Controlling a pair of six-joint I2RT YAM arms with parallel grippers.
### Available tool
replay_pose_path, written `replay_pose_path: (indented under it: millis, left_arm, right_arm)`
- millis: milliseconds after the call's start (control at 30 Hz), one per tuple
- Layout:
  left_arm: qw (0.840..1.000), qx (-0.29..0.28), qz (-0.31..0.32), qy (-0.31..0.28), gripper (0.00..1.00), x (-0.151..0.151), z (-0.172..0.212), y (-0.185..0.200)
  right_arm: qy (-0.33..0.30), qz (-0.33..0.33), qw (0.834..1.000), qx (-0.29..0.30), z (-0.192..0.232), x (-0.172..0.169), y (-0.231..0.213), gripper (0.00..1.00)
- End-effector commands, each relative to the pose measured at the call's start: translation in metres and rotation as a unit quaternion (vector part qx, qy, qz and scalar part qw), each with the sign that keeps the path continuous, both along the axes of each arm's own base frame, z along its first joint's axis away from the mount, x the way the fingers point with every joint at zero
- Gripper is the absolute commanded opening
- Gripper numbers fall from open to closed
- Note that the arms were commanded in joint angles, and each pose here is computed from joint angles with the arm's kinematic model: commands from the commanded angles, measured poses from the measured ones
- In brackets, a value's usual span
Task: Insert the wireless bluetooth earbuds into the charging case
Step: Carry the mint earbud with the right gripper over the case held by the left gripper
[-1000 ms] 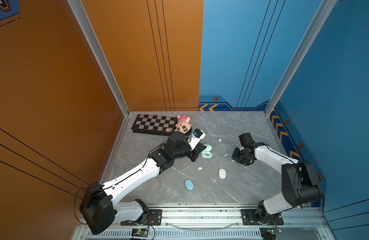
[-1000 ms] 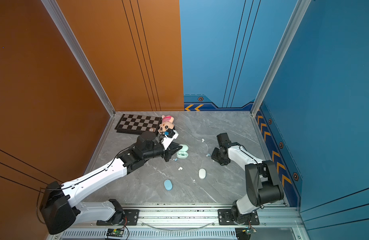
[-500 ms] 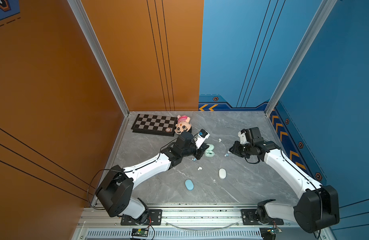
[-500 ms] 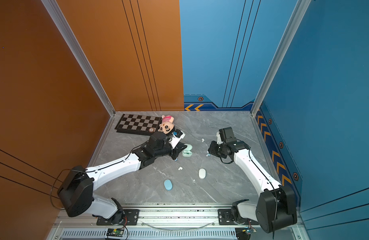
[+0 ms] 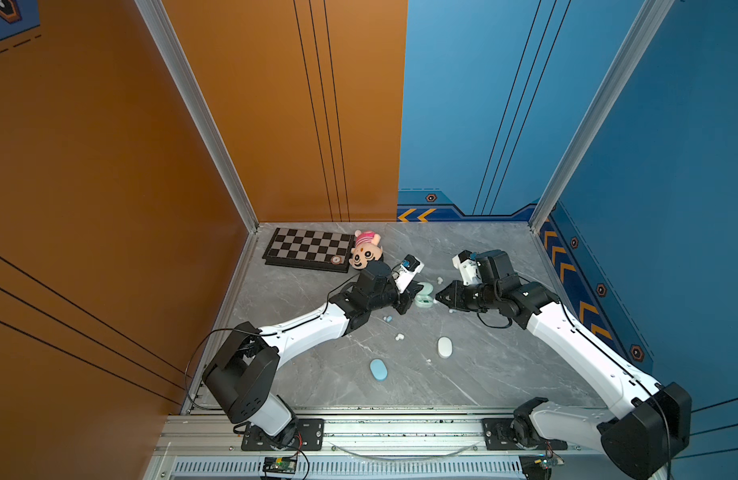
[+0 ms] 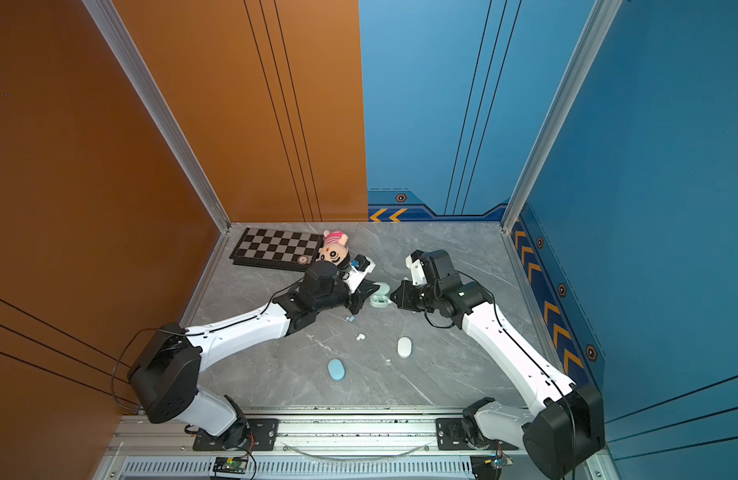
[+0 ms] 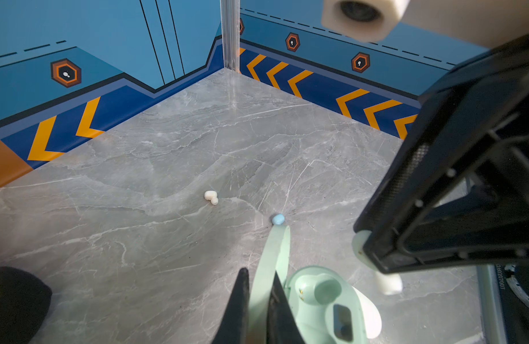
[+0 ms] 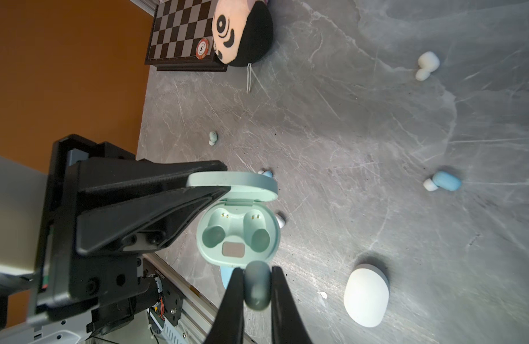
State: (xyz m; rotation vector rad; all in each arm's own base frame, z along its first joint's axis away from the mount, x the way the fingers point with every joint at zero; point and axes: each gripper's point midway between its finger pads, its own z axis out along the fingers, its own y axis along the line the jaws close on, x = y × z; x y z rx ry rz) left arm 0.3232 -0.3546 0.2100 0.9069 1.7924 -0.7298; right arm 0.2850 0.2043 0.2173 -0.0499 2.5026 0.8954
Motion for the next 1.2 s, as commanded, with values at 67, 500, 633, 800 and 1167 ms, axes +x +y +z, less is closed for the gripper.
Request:
replay_pose_path:
  millis: [67,500,633,800,1167]
  left_arm:
    - [0.999,-0.026,-0.032,-0.021,0.00,-0.010,0.025,-0.013]
    - [0.998,-0.043,-0.036,-0.043,0.00,-0.010,0.051,-0.017]
    - [0.998,-0.043,-0.036,-0.044,0.00,-0.009,0.051,-0.017]
    - [0.997,-0.042,-0.036,-0.045,0.00,-0.009,0.051,-0.017]
    - [0.997,-0.042,-0.036,-0.047,0.00,-0.009,0.052,-0.017]
  right_arm:
    - [-0.023,0.002,1.000,0.001,0.013,0.011,0.006,0.13]
    - [-0.017,0.003,1.000,-0.017,-0.001,0.010,0.004,0.13]
    - [-0.020,0.003,1.000,-0.018,0.000,0.010,0.003,0.13]
    - [-0.022,-0.006,1.000,-0.020,0.000,0.012,-0.003,0.13]
    - [-0.024,-0.016,0.999,-0.025,0.000,0.017,-0.007,0.13]
